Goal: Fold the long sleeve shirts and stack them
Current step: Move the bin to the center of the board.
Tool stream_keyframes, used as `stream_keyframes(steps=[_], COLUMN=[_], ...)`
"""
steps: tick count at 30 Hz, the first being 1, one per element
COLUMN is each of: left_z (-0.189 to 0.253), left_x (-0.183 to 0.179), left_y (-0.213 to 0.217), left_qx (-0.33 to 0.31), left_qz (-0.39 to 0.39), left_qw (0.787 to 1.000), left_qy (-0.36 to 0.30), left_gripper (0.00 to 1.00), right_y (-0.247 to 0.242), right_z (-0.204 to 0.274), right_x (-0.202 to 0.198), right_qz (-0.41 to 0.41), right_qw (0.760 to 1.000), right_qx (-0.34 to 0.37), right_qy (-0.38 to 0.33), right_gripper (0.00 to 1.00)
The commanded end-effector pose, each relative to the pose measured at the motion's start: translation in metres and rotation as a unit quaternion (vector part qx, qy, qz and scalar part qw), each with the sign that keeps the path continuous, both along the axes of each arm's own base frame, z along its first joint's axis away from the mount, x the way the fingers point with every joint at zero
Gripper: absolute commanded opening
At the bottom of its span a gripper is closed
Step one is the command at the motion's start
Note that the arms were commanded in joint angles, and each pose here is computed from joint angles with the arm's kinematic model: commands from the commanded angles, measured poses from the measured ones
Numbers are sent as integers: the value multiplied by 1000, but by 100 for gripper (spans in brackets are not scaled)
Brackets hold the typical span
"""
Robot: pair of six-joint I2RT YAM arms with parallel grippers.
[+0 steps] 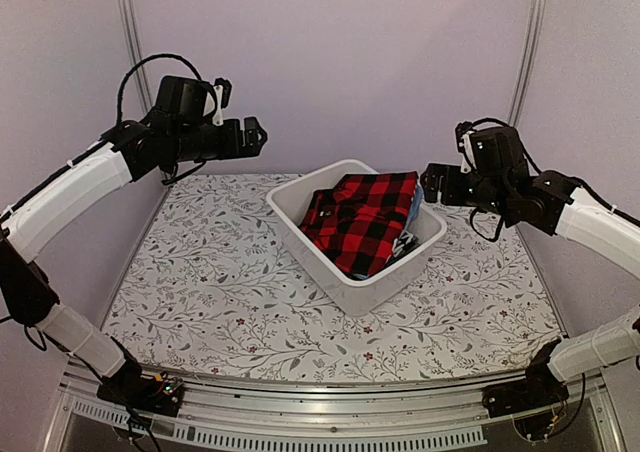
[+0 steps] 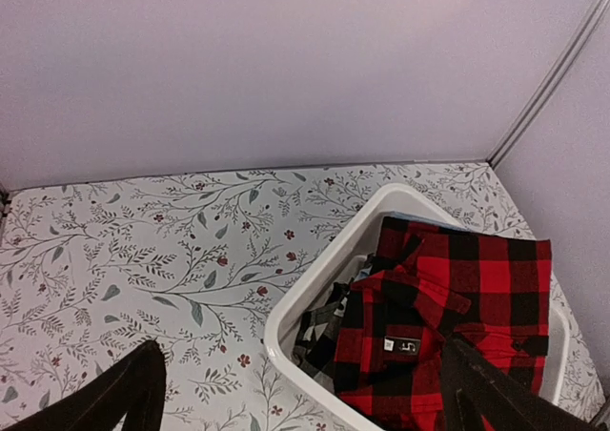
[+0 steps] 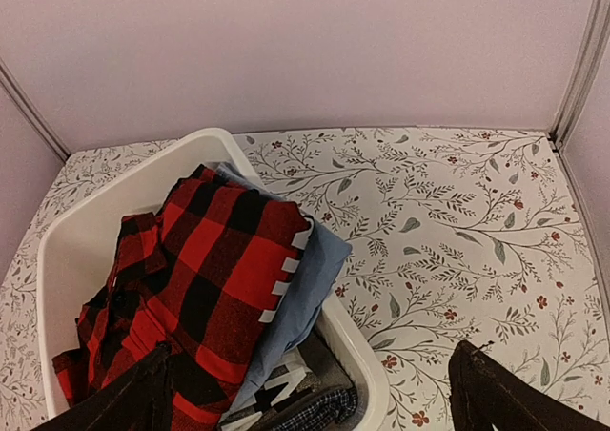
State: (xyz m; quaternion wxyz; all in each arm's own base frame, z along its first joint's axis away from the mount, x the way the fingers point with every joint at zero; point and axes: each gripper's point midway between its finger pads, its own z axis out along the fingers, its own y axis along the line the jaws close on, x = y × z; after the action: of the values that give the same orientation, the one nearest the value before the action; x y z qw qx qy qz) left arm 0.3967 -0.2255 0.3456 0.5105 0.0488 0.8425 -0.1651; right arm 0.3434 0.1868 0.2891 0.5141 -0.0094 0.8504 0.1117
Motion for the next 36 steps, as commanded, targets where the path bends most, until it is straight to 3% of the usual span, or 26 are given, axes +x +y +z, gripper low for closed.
stream_keyframes(steps=[1, 10, 18, 32, 36], left_z=[-3, -7, -16, -32, -32], left_x=[-2, -3, -6, -16, -18], left_y=[11, 3, -3, -11, -8], left_qx=[13, 0, -3, -18, -17], left_qz=[6, -18, -36, -60, -57], left_qw=[1000, 1000, 999, 996, 996], left_qy=[4, 16, 29, 57, 59], left_gripper=[100, 100, 100, 100, 100], right_y=[5, 13, -11, 13, -8], right_z=[-5, -18, -50, -56, -67], right_x=[1, 0, -7, 3, 8], right_qz=[0, 20, -4, 49, 7], right_qw=[1000, 998, 994, 990, 988], right_qx=[-8, -16, -4, 7, -12], right_qy=[23, 55, 108, 135, 155], right_gripper=[99, 99, 99, 99, 99])
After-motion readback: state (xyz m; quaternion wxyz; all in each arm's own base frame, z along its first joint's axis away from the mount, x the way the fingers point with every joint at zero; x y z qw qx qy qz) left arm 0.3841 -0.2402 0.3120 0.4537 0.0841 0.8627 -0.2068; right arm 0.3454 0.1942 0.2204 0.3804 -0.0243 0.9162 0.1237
